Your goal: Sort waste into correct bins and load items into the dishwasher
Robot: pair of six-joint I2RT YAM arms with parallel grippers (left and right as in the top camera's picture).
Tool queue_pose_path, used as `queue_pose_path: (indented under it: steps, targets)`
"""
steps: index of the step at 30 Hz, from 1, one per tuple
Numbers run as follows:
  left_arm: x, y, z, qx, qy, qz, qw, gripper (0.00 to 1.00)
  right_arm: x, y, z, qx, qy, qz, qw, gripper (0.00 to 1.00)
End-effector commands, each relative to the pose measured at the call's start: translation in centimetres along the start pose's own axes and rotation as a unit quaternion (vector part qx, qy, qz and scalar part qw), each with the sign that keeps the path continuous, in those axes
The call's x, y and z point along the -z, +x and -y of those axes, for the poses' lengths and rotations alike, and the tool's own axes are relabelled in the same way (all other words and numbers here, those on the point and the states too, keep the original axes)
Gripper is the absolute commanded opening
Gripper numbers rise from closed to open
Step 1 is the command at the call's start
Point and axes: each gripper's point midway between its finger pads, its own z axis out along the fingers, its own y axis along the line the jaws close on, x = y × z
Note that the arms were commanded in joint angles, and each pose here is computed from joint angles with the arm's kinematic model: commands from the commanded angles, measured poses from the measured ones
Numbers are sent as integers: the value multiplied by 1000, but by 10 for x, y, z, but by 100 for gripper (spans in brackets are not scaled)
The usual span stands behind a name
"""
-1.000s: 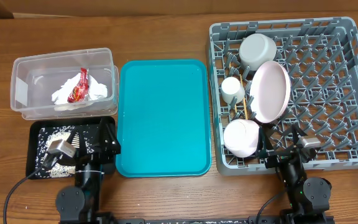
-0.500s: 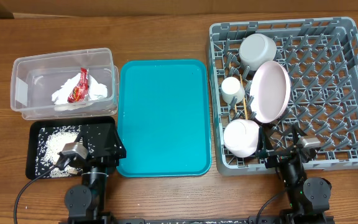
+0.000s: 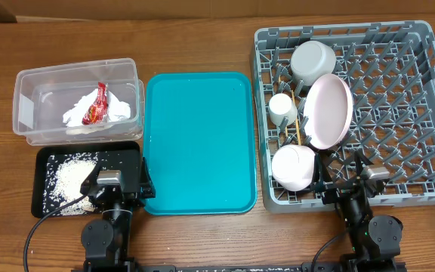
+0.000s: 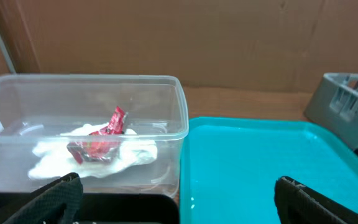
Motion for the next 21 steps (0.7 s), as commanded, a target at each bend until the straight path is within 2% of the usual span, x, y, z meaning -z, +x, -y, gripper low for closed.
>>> queue_pose_path:
  steps: [1,21]
  targets:
    - [0,0,-1,-39,-4,3,999,100,0,1,1,2,1,4,1000,100]
    - [0,0,0,-39,0,3,999,100,0,1,1,2,1,4,1000,100]
